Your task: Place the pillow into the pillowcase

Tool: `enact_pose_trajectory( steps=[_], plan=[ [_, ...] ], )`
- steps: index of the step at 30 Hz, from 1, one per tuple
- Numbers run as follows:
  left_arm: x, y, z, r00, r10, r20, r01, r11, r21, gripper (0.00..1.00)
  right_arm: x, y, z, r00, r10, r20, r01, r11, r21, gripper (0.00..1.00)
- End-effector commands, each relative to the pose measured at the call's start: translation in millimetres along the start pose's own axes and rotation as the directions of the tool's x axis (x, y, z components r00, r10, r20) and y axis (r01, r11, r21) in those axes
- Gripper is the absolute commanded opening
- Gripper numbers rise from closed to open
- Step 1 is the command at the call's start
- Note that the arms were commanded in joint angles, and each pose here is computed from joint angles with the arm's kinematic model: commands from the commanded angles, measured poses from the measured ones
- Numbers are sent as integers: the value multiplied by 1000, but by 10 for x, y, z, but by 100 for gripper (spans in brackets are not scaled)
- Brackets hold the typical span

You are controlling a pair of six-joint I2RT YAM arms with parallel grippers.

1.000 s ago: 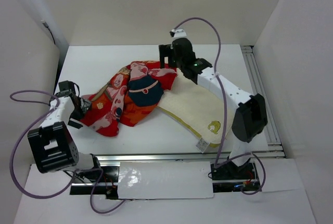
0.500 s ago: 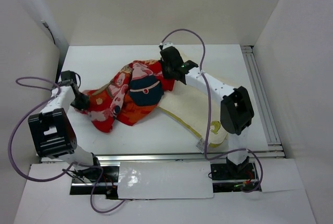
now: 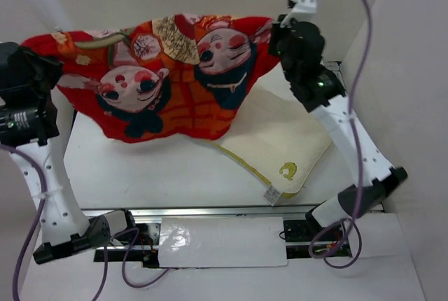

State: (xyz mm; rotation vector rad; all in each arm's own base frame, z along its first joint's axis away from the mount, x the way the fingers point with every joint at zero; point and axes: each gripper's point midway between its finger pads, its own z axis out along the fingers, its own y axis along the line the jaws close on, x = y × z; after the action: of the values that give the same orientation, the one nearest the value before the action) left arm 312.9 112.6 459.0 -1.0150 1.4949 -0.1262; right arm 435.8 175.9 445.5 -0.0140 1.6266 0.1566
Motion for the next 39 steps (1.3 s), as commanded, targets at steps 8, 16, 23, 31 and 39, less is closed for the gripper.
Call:
enact_pose_trajectory(
  steps=[8, 16, 23, 31, 39],
  plan=[
    [-1235, -365, -1567, 914, 38, 403, -97, 987, 127, 0, -2093, -829, -1708, 839, 72, 539, -135, 988, 78, 0],
    [-1209, -656, -1620, 921, 16, 390, -132, 953, 274, 0, -2261, -731, -1592, 847, 11, 531, -67, 994, 85, 0],
    [-685, -498, -779, 971, 89, 223, -138, 966, 218, 0, -1686, -622, -976, 906, -39, 422, -28, 988, 151, 0],
    [683, 64, 740, 984, 146, -105, -130, 980, 149, 0, 268, -630, 586, 997, -65, 34, 60, 990, 125, 3],
    [1119, 228, 1299, 933, 257, -250, -257, 966, 36, 100, 1276, -913, 1380, 959, -100, -265, 147, 976, 164, 47]
  ],
)
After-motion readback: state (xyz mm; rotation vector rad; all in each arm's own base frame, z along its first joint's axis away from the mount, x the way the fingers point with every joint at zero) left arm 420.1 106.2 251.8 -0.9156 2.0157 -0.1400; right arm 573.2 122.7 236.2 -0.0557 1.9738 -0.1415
